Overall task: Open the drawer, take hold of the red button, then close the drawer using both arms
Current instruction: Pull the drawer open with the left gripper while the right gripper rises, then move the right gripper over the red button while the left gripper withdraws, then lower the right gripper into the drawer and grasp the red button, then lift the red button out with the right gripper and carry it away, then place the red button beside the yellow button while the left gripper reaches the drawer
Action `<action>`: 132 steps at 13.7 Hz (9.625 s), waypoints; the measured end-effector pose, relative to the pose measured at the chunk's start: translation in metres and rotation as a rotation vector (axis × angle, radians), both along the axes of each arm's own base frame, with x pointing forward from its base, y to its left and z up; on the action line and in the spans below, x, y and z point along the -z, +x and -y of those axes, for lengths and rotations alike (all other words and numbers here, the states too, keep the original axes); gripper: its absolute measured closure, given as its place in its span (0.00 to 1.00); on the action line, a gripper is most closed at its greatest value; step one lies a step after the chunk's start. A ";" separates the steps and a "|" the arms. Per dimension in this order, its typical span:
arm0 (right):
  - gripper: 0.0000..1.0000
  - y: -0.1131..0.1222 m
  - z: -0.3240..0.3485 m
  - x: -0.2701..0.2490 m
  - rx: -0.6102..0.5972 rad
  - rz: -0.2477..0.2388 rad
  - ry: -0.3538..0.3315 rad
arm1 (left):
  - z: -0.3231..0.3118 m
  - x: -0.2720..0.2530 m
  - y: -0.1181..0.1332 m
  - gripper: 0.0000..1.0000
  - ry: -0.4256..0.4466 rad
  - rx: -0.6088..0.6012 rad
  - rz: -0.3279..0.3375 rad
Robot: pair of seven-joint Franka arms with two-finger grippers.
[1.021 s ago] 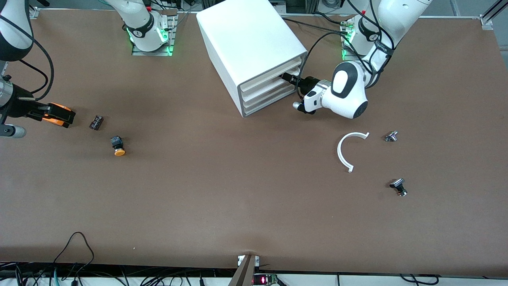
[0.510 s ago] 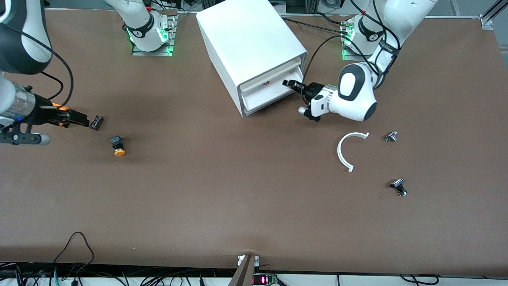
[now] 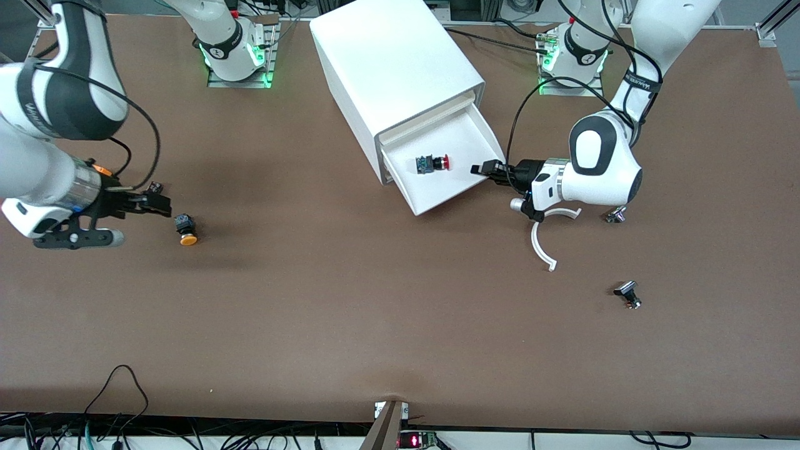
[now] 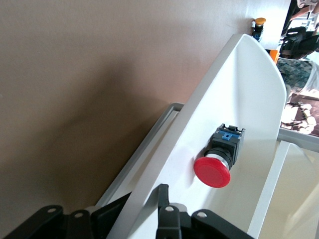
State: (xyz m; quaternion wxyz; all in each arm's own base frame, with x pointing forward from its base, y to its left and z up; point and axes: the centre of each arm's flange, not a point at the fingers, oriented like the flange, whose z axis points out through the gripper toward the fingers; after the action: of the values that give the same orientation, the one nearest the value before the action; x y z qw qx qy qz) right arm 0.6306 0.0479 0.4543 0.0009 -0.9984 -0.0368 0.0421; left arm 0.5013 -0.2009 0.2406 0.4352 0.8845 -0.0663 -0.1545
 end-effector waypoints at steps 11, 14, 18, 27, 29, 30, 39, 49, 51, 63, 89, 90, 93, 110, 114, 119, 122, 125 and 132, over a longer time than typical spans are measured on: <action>0.00 0.008 -0.160 0.040 -0.355 0.118 0.024 | -0.018 -0.015 0.034 0.27 0.088 -0.090 0.129; 0.00 0.012 -0.193 0.026 -0.603 0.160 0.049 | -0.026 -0.053 0.049 0.00 0.159 -0.039 0.261; 0.00 -0.021 -0.284 0.038 -0.903 0.146 0.130 | -0.079 -0.167 0.072 0.00 0.356 0.053 0.544; 0.00 -0.076 -0.432 0.039 -1.350 0.148 0.216 | -0.165 -0.327 0.054 0.00 0.748 0.272 0.623; 0.00 -0.088 -0.449 0.051 -1.378 0.132 0.210 | -0.177 -0.339 0.053 0.00 0.841 0.246 0.577; 0.00 -0.093 -0.456 0.057 -1.389 0.128 0.207 | -0.184 -0.340 0.052 0.00 0.865 0.213 0.552; 0.00 -0.122 -0.522 0.131 -1.460 0.165 0.119 | -0.185 -0.334 0.050 0.00 0.910 0.060 0.425; 0.00 -0.125 -0.525 0.110 -1.466 0.153 0.099 | -0.178 -0.333 0.049 0.00 0.936 -0.054 0.341; 0.00 -0.124 -0.523 0.106 -1.463 0.147 0.096 | -0.182 -0.334 0.052 0.00 0.936 -0.062 0.340; 0.00 -0.161 -0.547 0.087 -1.519 0.124 0.111 | -0.185 -0.332 0.057 0.00 0.936 -0.066 0.337; 0.59 -0.173 -0.561 0.123 -1.516 0.106 0.091 | -0.189 -0.333 0.057 0.00 0.937 -0.069 0.325; 0.59 -0.173 -0.561 0.123 -1.516 0.106 0.091 | -0.189 -0.334 0.057 0.00 0.937 -0.070 0.327; 0.59 -0.170 -0.560 0.118 -1.512 0.119 0.089 | -0.189 -0.334 0.057 0.00 0.937 -0.070 0.326; 0.59 0.016 -0.329 0.030 -0.975 0.248 0.045 | -0.186 -0.319 0.074 0.00 0.925 -0.027 0.335; 0.59 0.028 -0.281 0.062 -0.780 0.180 -0.005 | -0.184 -0.320 0.091 0.00 0.946 -0.011 0.360; 0.59 0.018 -0.207 0.124 -0.387 0.041 -0.071 | -0.169 -0.302 0.108 0.00 0.903 -0.029 0.333; 0.59 0.006 -0.181 0.159 -0.222 -0.026 -0.111 | -0.142 -0.259 0.118 0.00 0.882 -0.095 0.299; 0.59 0.001 -0.130 0.183 -0.122 -0.071 -0.158 | -0.079 -0.210 0.113 0.00 0.879 -0.162 0.269; 0.59 -0.053 -0.069 0.240 -0.068 0.004 -0.152 | 0.021 -0.096 0.064 0.00 0.840 -0.438 0.236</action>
State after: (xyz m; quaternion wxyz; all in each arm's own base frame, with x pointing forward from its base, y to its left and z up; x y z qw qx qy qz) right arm 0.5775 0.1169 0.2141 -0.0764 -0.9939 -0.0674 0.0426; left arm 0.5658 -0.2219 0.3363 0.0525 0.9883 0.1405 0.0285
